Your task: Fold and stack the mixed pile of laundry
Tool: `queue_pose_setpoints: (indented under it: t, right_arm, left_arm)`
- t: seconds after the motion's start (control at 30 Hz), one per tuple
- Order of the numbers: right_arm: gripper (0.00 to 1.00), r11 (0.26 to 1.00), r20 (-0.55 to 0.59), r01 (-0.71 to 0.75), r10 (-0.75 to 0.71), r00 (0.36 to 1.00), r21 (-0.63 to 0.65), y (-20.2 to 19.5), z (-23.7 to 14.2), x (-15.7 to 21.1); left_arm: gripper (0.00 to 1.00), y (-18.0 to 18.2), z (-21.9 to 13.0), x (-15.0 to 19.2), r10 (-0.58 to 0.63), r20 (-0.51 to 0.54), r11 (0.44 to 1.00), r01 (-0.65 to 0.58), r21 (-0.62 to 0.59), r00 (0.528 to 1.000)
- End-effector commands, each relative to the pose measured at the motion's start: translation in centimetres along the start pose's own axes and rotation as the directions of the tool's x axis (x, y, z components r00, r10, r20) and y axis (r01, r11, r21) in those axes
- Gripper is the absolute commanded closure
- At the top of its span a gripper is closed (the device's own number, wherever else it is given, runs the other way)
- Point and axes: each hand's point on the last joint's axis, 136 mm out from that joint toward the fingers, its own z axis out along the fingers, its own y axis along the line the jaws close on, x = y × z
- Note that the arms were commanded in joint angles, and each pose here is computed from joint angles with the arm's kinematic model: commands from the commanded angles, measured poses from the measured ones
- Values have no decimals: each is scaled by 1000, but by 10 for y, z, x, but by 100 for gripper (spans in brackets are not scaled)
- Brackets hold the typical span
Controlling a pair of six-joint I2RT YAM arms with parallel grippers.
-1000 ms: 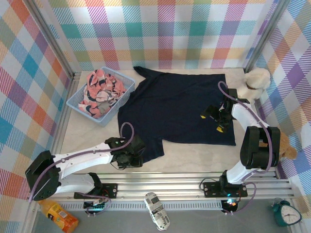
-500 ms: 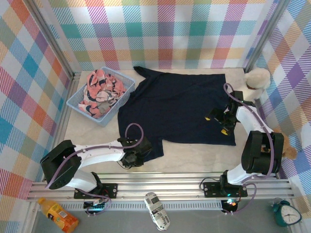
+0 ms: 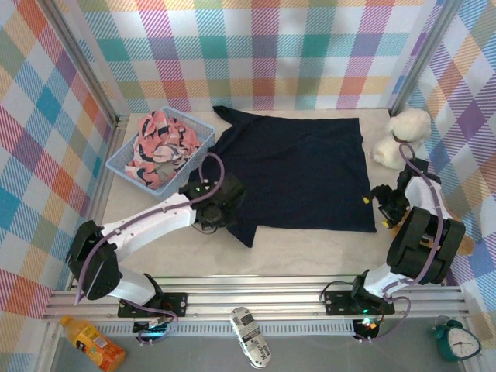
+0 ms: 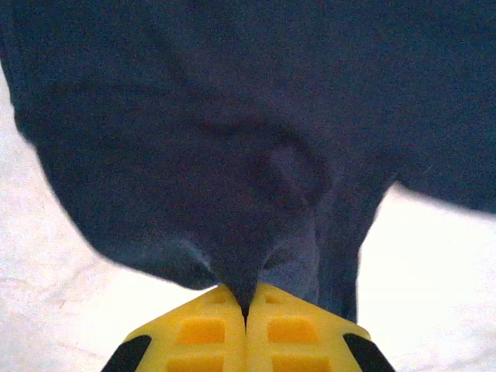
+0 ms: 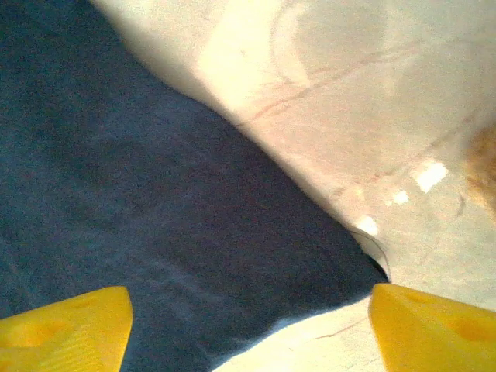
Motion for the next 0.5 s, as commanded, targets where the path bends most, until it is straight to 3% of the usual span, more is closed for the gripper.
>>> queue_pose_setpoints:
  t: [0.0,0.2,0.37,0.47]
  right_arm:
    - [28,1000,-34,-13,13,999,11,-8,6,13]
    - [42,999,-78,-38,40,996,29,-16,31,20]
    - [43,994,-81,-38,46,996,104,-31,43,21]
    - [49,992,-101,-26,39,994,127,-34,53,26]
  left_arm:
    - [100,10,-8,-20,42,15,998,-42,-44,999]
    - [100,-1,-4,-39,23,31,1000,-23,-11,999]
    - [100,-6,0,-40,26,20,1000,-26,-7,999]
    - [100,-7,2,-40,19,15,1000,-19,-2,1000]
